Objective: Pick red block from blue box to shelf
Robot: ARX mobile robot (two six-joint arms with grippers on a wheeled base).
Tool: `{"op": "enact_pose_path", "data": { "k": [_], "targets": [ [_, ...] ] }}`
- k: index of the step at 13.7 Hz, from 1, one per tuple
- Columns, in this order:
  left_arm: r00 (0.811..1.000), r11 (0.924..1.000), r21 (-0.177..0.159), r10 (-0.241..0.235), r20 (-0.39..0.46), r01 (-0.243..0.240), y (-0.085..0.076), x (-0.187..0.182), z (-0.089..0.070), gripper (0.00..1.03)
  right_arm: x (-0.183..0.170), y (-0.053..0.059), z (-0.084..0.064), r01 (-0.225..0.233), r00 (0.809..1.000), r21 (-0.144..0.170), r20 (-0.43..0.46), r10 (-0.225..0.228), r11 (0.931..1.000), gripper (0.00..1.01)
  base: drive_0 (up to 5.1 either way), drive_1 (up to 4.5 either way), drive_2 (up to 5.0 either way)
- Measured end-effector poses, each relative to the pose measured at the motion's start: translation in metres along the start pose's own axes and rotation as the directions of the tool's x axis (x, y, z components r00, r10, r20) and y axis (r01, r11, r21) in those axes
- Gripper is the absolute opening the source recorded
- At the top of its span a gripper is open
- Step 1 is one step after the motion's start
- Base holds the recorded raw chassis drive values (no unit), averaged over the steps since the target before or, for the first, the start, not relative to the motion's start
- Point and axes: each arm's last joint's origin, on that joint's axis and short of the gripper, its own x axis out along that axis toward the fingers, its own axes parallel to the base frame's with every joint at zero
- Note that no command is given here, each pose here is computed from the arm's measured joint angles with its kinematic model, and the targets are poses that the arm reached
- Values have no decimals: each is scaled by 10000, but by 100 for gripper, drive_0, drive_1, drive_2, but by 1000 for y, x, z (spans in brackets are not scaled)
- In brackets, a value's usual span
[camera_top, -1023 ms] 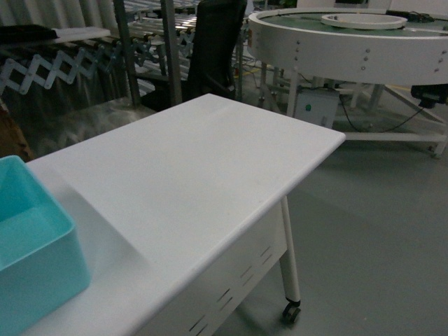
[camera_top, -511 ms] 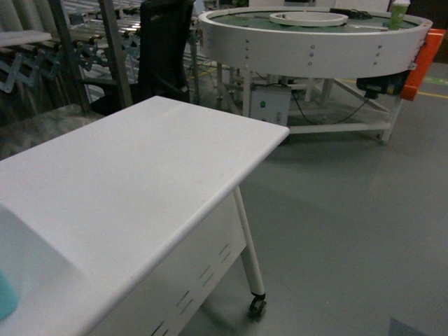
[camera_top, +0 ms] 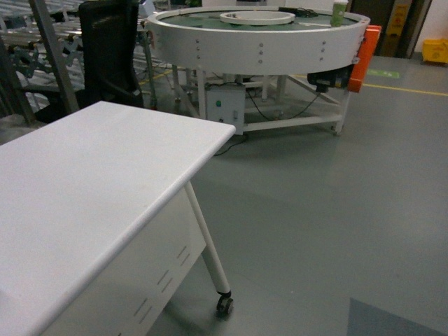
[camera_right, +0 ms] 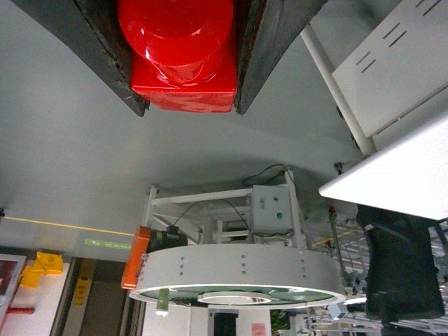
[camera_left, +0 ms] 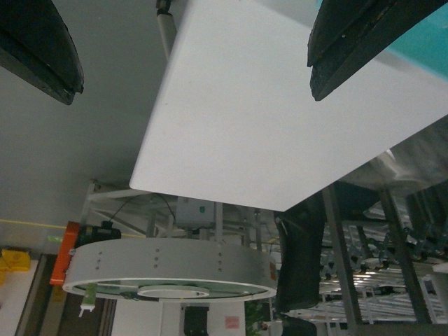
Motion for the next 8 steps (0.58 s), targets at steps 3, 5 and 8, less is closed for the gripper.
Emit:
{"op": "enact_pose_path", "data": {
  "k": [3,5,8],
  "targets": [
    [10000,10000,0,4,0,-4,0,0,0,98,0,0,0,0,10000,0,0,0,10000,28,-149,-149,-149],
    [10000,10000,0,4,0,-4,0,0,0,98,0,0,0,0,10000,0,0,0,10000,28,-149,-149,-149],
    [10000,10000,0,4,0,-4,0,0,0,98,0,0,0,-4,10000,0,0,4,10000,28,-141,-141,-141]
  ]
}}
